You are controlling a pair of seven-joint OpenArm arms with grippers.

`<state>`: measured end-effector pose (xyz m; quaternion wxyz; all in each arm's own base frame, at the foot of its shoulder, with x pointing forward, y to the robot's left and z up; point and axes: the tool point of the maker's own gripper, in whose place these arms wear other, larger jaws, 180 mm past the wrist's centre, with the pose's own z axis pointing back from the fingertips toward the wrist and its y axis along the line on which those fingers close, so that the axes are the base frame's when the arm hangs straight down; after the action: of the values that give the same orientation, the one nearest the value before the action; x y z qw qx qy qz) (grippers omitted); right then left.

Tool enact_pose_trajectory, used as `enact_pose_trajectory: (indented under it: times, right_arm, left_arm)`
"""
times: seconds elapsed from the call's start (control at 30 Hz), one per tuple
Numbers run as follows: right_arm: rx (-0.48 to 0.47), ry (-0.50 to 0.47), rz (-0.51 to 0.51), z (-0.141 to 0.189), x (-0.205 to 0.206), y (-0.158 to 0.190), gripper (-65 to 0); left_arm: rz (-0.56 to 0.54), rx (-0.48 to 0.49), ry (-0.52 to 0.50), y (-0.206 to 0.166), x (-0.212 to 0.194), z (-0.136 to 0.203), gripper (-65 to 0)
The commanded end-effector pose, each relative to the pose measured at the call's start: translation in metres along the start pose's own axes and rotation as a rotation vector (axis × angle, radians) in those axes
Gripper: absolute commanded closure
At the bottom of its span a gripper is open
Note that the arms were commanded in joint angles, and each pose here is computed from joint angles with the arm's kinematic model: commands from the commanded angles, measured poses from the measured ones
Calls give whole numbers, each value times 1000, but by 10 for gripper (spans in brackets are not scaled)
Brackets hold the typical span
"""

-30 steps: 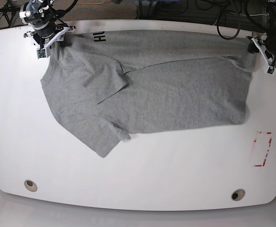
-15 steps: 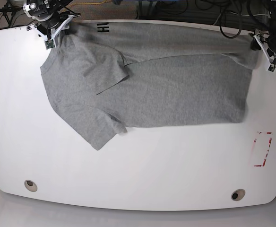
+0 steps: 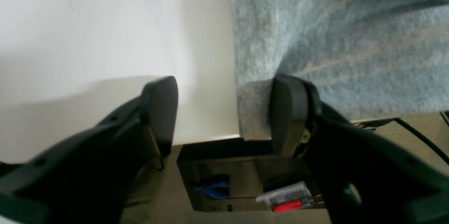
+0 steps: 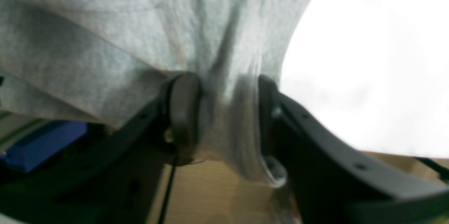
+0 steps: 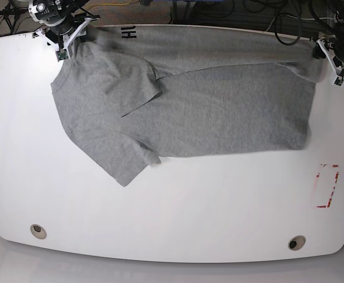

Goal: Fold the T-shirt properly
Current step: 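Pull the shoulder edge taut with both grippers, straightening the shirt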

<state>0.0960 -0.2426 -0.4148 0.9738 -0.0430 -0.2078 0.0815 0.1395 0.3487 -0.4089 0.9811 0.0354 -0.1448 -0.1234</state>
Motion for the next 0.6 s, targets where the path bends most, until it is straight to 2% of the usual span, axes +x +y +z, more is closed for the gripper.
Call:
enact_pose_trajectory:
  times: [0.0, 0.13, 0.4, 0.57]
  right_arm:
    - [-31, -27, 23, 9, 9, -7, -323]
    - [-34, -39, 21, 9, 13, -9, -382]
    - [-48, -80, 33, 8, 31, -16, -385]
    - [-59, -121, 30, 7, 48, -20, -385]
  left_arm:
    - [-42, 56, -23, 12, 12, 15, -382]
    - [-67, 109, -33, 19, 22, 32, -383]
    - [-82, 221, -34, 37, 51, 64, -383]
    - [-65, 256, -41, 45, 60, 73, -383]
